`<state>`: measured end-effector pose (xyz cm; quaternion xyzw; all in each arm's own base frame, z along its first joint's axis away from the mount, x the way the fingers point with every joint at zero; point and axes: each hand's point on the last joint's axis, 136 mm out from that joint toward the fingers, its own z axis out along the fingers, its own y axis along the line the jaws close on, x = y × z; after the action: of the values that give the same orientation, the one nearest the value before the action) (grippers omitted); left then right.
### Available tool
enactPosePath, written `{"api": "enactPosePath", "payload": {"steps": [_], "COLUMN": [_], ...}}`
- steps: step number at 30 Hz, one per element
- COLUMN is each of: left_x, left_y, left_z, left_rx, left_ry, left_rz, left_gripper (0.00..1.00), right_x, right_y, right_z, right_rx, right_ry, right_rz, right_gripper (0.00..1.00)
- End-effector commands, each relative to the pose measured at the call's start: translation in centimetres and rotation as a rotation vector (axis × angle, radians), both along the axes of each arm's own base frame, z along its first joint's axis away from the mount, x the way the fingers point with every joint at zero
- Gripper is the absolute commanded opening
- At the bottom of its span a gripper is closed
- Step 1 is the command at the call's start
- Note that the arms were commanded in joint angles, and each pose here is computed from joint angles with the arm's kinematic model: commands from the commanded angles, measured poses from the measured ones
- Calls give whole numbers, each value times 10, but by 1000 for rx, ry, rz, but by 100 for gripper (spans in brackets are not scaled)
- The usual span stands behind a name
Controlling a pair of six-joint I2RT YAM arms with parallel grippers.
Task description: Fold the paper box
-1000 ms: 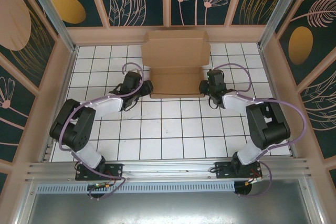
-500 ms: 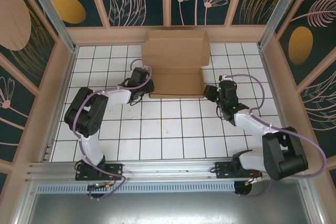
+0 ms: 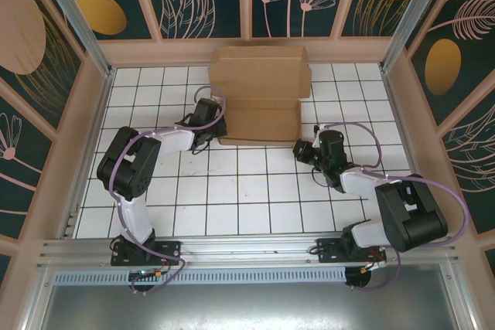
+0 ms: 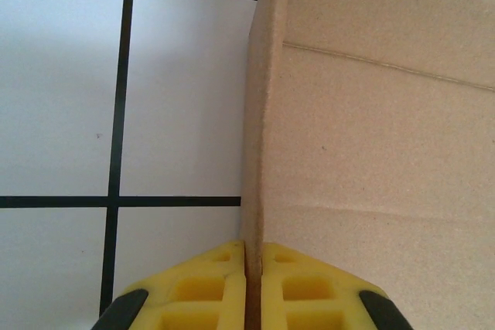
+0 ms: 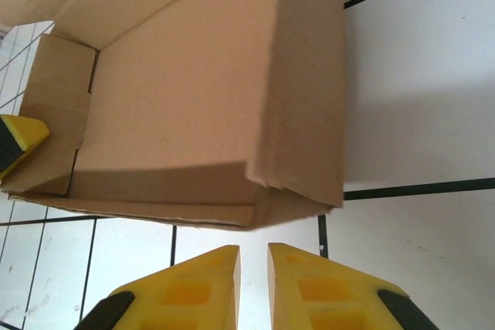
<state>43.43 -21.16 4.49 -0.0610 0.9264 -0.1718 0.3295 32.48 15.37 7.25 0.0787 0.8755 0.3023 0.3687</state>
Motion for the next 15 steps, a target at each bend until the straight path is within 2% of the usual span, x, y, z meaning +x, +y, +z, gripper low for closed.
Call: {"api": "enactPosePath", "payload": {"steps": [1, 10, 15], "left_x": [-9, -12, -12], "left_y": [2, 8, 11], "left_z": [-15, -17, -17], "left_rx": [54, 198, 252], "left_ry": [65, 102, 91], "left_rz": [-21, -108, -141], "left_gripper": [0, 0, 0], "right_x": [0, 31, 52], "right_y": [5, -2, -11], "right_z": [9, 3, -5], "right_rx": [56, 37, 71], "right_ry": [-30, -12, 55], "right_rz": [-5, -56, -117], "right_gripper": [15, 11, 10]}}
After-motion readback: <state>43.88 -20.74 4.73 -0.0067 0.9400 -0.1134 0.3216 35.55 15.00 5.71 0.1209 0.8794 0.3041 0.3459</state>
